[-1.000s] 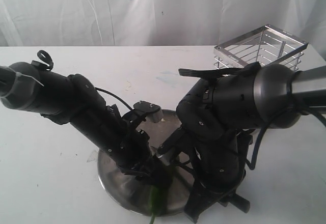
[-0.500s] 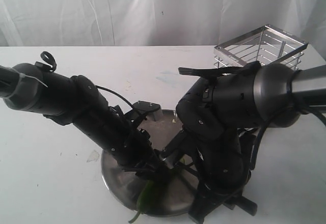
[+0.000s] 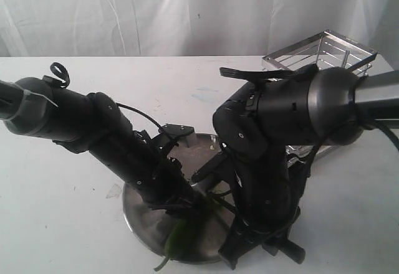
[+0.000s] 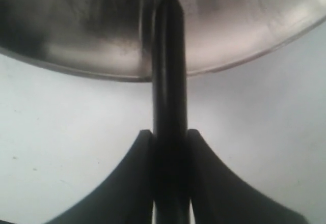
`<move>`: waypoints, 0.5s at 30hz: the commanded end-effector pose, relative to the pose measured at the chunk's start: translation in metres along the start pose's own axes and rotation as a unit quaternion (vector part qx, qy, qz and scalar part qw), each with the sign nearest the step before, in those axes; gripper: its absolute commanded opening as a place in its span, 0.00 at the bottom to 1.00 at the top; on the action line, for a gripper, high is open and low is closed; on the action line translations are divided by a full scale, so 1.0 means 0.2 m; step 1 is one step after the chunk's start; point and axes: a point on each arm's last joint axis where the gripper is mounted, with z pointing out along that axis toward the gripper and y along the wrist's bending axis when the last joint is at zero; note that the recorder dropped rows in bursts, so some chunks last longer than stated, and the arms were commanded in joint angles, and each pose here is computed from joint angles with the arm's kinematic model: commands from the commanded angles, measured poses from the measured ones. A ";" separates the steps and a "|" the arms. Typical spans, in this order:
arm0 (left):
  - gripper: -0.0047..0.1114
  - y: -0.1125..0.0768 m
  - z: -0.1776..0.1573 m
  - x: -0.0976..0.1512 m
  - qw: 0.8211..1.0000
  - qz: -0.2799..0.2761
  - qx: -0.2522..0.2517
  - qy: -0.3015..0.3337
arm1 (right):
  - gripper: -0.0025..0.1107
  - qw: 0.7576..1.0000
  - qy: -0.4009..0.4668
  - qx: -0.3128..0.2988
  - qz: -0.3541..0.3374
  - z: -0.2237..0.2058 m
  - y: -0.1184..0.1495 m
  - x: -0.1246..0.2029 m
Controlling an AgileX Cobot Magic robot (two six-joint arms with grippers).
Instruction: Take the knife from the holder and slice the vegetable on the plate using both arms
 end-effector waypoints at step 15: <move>0.42 0.09 -0.15 -0.06 0.995 -0.029 -0.062 -0.069 | 0.02 0.998 0.058 -0.025 -0.029 0.06 0.04 0.01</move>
